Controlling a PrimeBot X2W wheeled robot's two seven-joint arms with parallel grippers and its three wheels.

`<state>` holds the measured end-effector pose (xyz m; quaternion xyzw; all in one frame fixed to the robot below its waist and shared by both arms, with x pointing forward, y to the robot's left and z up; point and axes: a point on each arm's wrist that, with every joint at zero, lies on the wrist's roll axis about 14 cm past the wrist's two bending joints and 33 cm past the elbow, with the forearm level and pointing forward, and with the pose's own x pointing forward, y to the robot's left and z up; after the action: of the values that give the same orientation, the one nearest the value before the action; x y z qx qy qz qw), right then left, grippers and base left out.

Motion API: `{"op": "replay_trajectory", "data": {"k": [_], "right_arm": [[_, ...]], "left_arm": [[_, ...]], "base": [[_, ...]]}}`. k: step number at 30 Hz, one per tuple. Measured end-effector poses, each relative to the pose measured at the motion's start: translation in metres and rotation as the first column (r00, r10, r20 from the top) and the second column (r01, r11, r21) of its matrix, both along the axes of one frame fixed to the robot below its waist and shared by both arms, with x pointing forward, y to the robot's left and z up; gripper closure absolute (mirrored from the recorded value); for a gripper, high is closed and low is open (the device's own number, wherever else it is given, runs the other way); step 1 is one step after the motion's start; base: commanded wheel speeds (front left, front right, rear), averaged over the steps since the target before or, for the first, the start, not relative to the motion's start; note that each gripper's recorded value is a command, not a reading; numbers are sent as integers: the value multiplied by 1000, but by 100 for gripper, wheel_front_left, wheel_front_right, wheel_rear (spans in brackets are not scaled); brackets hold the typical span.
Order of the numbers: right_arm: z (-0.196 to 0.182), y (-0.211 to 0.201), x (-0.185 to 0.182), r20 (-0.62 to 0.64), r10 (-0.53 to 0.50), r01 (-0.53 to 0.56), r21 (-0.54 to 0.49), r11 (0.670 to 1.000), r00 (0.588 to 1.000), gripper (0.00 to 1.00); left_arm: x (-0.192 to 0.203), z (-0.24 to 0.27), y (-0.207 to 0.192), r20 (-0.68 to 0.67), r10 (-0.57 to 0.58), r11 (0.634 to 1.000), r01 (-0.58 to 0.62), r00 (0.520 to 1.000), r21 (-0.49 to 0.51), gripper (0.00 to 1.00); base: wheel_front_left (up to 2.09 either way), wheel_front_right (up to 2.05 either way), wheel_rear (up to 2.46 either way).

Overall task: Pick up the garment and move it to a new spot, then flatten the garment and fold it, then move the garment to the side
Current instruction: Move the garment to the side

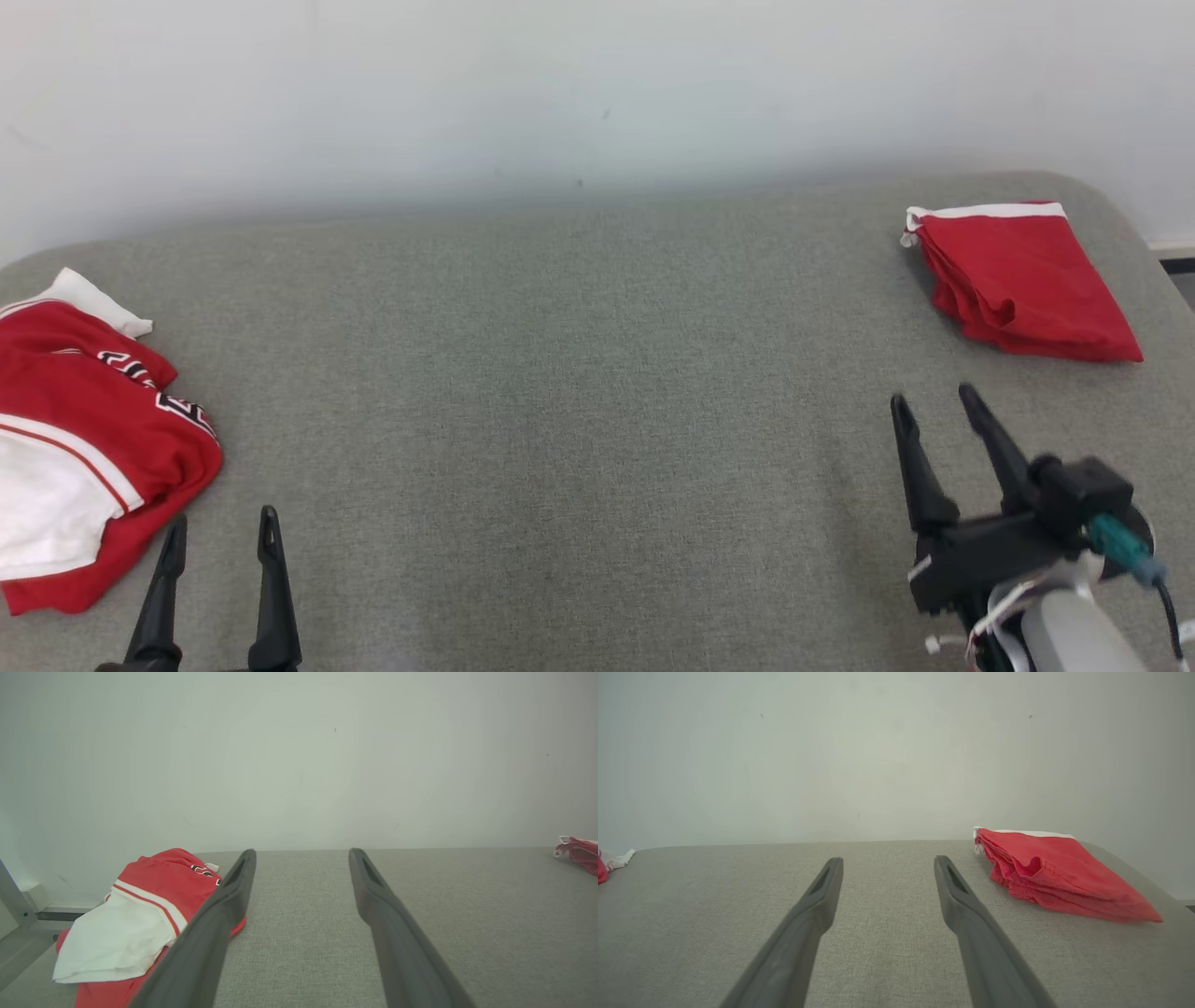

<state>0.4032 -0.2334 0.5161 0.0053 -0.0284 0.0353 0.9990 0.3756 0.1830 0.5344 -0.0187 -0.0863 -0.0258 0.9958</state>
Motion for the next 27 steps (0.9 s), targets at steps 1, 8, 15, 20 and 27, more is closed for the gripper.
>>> {"op": "replay_trajectory", "data": {"k": [1,8,15,20,27], "right_arm": [[-3,0,-5,-3,-9,9,15,1000,1000,0],[-6,1,-29,10,-45,44,58,997,999,0],[-11,8,-48,9,-74,73,83,994,997,0],[-20,19,-57,-12,-64,65,85,994,998,0],[-25,28,-64,-25,-57,59,103,993,998,0]], "left_arm": [[-2,0,1,1,5,1000,-5,1000,-1,0],[-13,-5,6,-16,22,1000,-22,1000,-4,0],[-18,-14,5,-45,23,1000,-23,999,-4,0],[-21,-19,5,-62,13,1000,-13,998,5,0],[-25,-24,3,-78,-3,1000,4,997,9,0]], "base": [[0,0,0],[0,0,0],[0,0,0],[0,0,0],[0,0,0]]}}
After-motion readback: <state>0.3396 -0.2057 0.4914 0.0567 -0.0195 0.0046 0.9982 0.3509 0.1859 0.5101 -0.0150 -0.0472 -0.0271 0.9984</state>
